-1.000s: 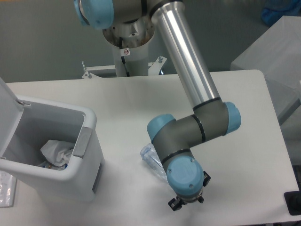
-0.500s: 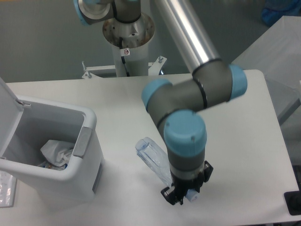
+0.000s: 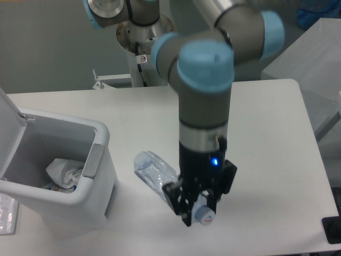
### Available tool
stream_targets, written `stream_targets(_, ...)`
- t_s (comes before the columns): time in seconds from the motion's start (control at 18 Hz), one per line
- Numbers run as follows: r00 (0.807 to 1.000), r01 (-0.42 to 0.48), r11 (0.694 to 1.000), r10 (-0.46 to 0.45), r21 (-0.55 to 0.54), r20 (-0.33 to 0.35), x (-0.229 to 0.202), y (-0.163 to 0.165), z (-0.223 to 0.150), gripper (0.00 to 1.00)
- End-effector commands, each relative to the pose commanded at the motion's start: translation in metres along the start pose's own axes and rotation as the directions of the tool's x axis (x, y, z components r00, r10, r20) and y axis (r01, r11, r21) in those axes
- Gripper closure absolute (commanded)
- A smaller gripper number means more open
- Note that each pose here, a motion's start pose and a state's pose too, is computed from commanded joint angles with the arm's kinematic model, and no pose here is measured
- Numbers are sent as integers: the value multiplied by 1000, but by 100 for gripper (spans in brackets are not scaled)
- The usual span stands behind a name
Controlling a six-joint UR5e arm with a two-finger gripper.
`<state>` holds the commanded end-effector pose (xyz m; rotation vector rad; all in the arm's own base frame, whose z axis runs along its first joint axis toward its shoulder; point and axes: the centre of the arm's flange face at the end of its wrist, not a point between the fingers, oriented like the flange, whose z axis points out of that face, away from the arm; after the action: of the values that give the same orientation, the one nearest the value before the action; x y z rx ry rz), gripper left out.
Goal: Place the trash in the trash can
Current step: 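Close the gripper on the bottle cap and lift the bottle, then carry the bottle over the bin, lower it in and release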
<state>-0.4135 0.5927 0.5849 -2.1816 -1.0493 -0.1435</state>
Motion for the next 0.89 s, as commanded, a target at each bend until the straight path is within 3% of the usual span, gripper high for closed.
stream_targets(0.22,991,-24,994,38,105,-131,1,-15,-25,74)
stream_targets(0.39,982,-26,991,50,130,-180,5,-21,-38,74)
stream_targets(0.67,960,-2,996,28,94,-280,19,-15,-36,74)
stream_targets(0.89,944,-59,997,70,44,-324,64,16,-12,73)
